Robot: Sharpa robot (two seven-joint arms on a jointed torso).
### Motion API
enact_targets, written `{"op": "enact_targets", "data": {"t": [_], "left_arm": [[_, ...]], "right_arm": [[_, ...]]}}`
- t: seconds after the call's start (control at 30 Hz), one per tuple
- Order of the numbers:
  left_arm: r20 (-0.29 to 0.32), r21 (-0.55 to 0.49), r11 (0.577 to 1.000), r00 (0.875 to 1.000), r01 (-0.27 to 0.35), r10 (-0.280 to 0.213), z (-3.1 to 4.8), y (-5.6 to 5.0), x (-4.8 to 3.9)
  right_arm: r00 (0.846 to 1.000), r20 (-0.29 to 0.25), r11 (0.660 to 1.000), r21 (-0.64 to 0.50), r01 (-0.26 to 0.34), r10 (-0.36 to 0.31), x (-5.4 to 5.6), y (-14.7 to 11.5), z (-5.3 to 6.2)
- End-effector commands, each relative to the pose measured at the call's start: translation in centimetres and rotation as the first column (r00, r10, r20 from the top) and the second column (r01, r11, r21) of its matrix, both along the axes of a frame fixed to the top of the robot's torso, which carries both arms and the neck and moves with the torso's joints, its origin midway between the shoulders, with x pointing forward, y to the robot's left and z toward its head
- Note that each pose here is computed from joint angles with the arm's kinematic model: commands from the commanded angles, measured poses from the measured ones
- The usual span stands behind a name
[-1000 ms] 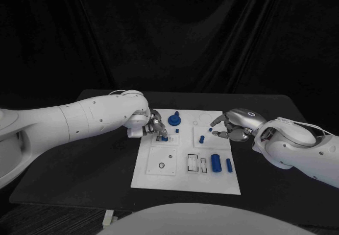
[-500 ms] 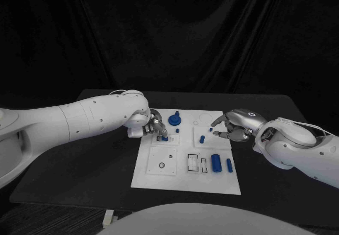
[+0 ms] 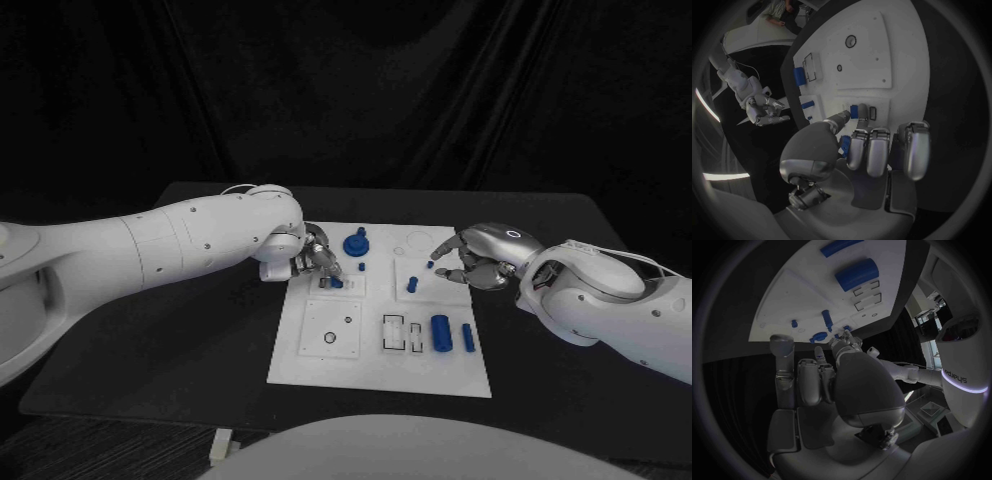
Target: Assemble the parts on the task board
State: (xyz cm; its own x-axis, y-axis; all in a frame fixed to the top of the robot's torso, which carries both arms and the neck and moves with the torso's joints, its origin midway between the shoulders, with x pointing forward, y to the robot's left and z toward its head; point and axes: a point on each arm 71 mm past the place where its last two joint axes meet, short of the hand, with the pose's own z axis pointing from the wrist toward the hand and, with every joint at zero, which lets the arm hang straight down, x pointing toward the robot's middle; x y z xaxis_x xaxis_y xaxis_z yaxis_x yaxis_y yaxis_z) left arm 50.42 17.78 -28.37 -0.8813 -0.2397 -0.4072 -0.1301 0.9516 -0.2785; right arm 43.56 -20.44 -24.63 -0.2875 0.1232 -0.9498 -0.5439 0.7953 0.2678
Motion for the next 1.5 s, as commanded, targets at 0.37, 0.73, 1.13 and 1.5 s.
{"op": "enact_targets", "data": {"t": [0.37, 0.73, 1.13, 1.5], "left_arm": [[-0.003, -0.006, 1.000, 1.000, 0.002, -0.002, -0.24, -0.17, -0.13], [-0.001, -0.006, 1.000, 1.000, -0.002, 0.002, -0.26, -0.07, -0.09], [0.000, -0.006, 1.000, 1.000, -0.003, 0.003, -0.30, -0.14, 0.00], [0.002, -0.008, 1.000, 1.000, -0.001, 0.001, -0.30, -0.35, 0.00]], "right_arm": [[1.000, -0.012, 1.000, -0.014, 0.019, -0.019, 0.04, -0.11, -0.34], [1.000, -0.015, 1.000, -0.016, 0.021, -0.021, 0.05, -0.14, -0.48], [1.000, -0.015, 1.000, -0.017, 0.024, -0.024, 0.08, -0.15, -0.54], [1.000, -0.017, 1.000, -0.018, 0.026, -0.026, 0.10, -0.15, -0.65]]}}
